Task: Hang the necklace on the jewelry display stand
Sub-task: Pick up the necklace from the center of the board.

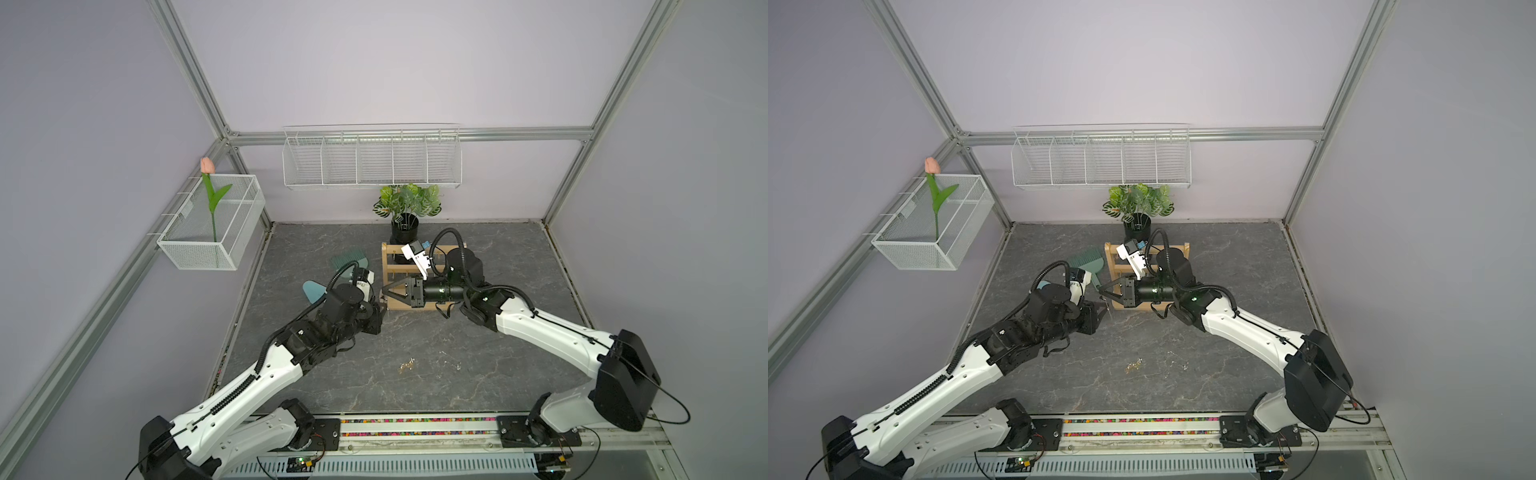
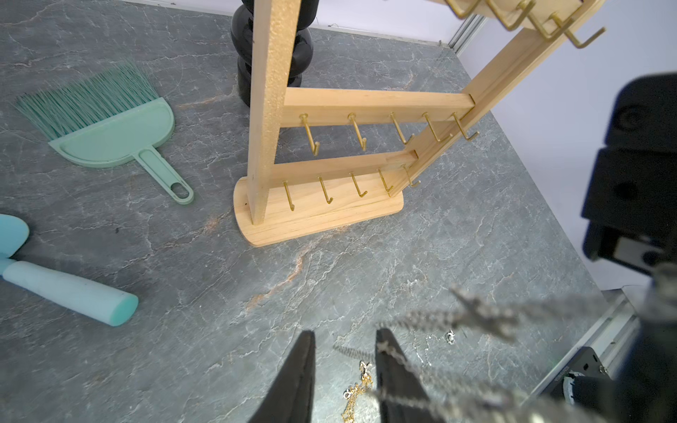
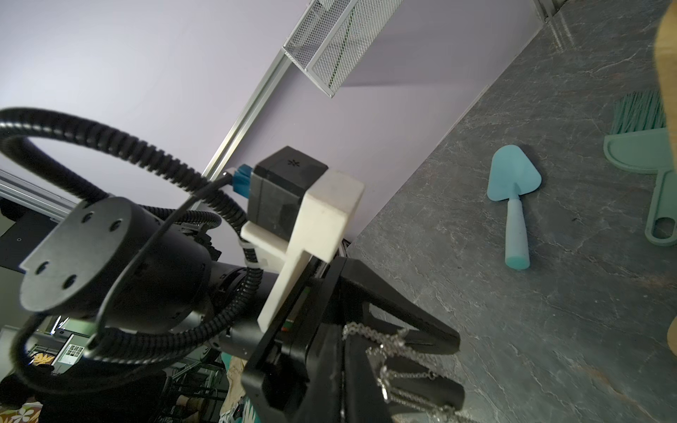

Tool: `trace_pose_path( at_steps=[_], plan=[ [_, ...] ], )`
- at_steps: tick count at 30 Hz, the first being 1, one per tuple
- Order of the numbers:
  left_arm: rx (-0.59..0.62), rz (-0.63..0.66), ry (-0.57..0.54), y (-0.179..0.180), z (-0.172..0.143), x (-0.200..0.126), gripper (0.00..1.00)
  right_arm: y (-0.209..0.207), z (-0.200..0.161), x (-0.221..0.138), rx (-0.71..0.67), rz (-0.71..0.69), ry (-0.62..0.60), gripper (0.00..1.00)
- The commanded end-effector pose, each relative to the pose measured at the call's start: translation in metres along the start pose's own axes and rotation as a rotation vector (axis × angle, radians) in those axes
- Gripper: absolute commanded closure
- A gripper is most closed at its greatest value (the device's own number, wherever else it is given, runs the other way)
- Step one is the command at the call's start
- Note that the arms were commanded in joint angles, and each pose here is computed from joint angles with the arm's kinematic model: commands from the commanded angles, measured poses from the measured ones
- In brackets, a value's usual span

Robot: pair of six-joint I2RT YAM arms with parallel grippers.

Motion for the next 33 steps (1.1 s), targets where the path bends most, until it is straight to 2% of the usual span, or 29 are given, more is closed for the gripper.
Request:
trace_pose_path(
  at_steps=[1, 19, 33],
  plan=[
    [0.021, 0.008, 0.025, 0.0033, -0.0096, -0.0048, 0.68, 0.0044, 0.0105, -0.0004, -0.026, 0.013, -0.023, 0.93],
    [0.035, -0.040, 0.021, -0.0060, -0.0037, -0.0004, 0.68, 0.0033, 0.0099, 0.0045, -0.017, 0.028, -0.017, 0.93],
    [0.042, 0.000, 0.010, -0.0015, -0.0036, 0.0017, 0.68, 0.0098, 0.0094, 0.0057, -0.016, 0.077, -0.007, 0.93]
  ],
)
Point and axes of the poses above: each gripper's point midway between its finger pads, its own x axis out along the fingers, its own y axis along the line the jaws close on, z = x × y, the point moved 6 cm from there along -x, back along the fingers, and after that the axes turned 1 degree about x, right-handed, at the moved point
